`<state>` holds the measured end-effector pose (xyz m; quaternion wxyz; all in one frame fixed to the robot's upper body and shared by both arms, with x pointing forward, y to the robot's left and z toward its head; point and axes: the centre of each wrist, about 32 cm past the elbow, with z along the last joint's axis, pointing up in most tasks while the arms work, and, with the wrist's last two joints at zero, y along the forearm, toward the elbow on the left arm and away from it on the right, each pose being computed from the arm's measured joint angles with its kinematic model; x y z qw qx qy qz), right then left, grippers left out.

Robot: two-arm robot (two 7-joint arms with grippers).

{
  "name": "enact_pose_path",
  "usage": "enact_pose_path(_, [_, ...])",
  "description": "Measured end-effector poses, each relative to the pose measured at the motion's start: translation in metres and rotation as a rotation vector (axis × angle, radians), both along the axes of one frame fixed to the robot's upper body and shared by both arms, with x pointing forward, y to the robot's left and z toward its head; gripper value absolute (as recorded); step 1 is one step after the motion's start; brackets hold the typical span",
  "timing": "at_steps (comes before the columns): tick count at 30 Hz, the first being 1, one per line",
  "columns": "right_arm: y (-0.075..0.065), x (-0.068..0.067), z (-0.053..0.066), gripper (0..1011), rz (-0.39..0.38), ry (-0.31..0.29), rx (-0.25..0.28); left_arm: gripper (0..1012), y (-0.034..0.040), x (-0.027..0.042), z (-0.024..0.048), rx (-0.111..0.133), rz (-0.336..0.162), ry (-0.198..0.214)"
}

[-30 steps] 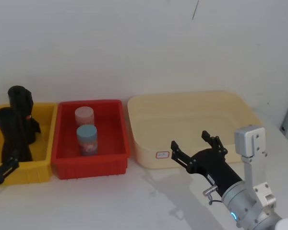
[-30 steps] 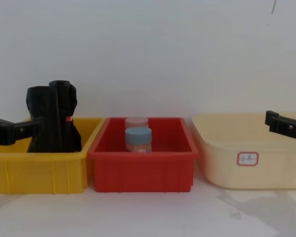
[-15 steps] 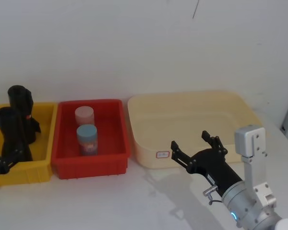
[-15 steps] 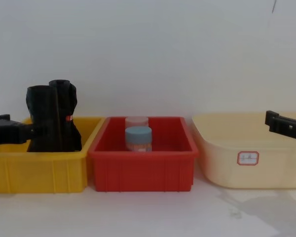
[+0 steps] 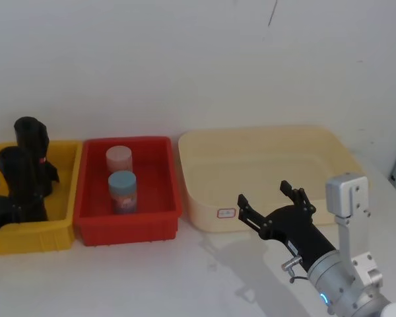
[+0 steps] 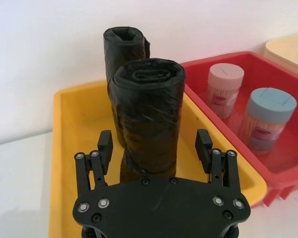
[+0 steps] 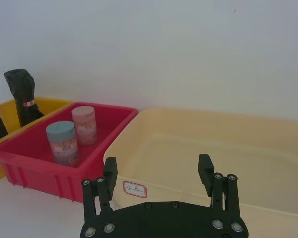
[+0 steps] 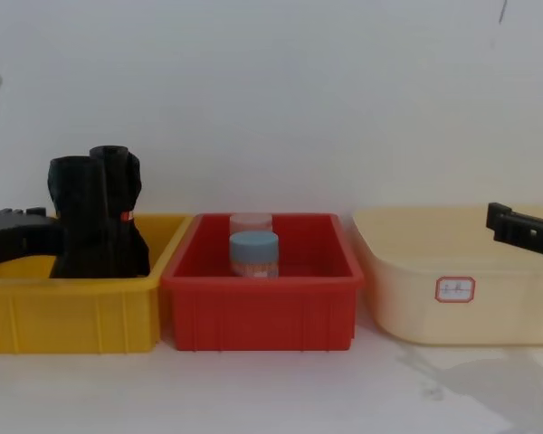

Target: Pick up the garbage bag with the one hand and transfer it to the other hand.

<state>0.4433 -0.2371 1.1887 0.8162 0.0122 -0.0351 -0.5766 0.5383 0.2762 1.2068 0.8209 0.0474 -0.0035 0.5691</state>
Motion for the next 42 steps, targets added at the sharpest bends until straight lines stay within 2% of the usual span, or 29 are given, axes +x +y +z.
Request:
enact_pose_path(6, [0.0,0.0,0.0,1000,0.0,0.0,0.0,978,-0.0013,0.01,0.0033,0.022,-0.001,-0.012])
enact_pose_path(7, [0.0,0.0,0.0,1000,0.0,0.0,0.0,937,-0.0016,0.0108,0.0032,0.025,-0.001,-0.013])
enact_pose_path(10, [0.0,0.0,0.0,1000,0.0,0.0,0.0,896,-0.0026,0.0129,0.0044,0.035,-0.002,-0.02])
enact_pose_path(11, [0.0,0.0,0.0,1000,0.0,0.0,0.0,840,-0.0034,0.0142,0.0055,0.041,-0.004,-0.025])
enact_pose_path(12, [0.0,0.0,0.0,1000,0.0,0.0,0.0,840,-0.0038,0.0146,0.006,0.044,-0.005,-0.027])
enact_pose_path(13, [0.0,0.0,0.0,1001,0.0,0.0,0.0,798,-0.0045,0.0153,0.0069,0.05,-0.008,-0.032])
enact_pose_path(18, [0.0,0.0,0.0,1000,0.0,0.0,0.0,657,-0.0081,0.0158,0.0103,0.074,-0.026,-0.046])
enact_pose_path(19, [0.0,0.0,0.0,1000,0.0,0.0,0.0,657,-0.0081,0.0158,0.0103,0.074,-0.026,-0.046])
enact_pose_path(20, [0.0,0.0,0.0,1000,0.0,0.0,0.0,592,-0.0094,0.0153,0.012,0.081,-0.034,-0.051])
enact_pose_path(27, [0.0,0.0,0.0,1001,0.0,0.0,0.0,531,-0.0146,0.0118,0.0205,0.117,-0.077,-0.069])
enact_pose_path(30, [0.0,0.0,0.0,1000,0.001,0.0,0.0,515,-0.0173,0.0093,0.0274,0.135,-0.109,-0.081])
enact_pose_path(31, [0.0,0.0,0.0,1001,0.002,-0.001,0.0,513,-0.0173,0.0093,0.0274,0.135,-0.109,-0.081])
enact_pose_path(36, [-0.002,0.002,0.002,1000,0.022,-0.009,-0.004,478,-0.0203,0.0068,0.0426,0.157,-0.159,-0.11])
enact_pose_path(37, [-0.003,0.003,0.004,1000,0.033,-0.013,-0.005,473,-0.0214,0.0065,0.0494,0.163,-0.176,-0.123])
enact_pose_path(39, [-0.004,0.004,0.005,1000,0.045,-0.017,-0.008,463,-0.0221,0.0065,0.0556,0.17,-0.189,-0.134])
enact_pose_path(40, [-0.005,0.006,0.007,1001,0.059,-0.022,-0.012,460,-0.0231,0.0068,0.0637,0.177,-0.205,-0.147])
enact_pose_path(42, [-0.006,0.007,0.009,1000,0.074,-0.027,-0.017,448,-0.0238,0.0071,0.0699,0.182,-0.22,-0.155])
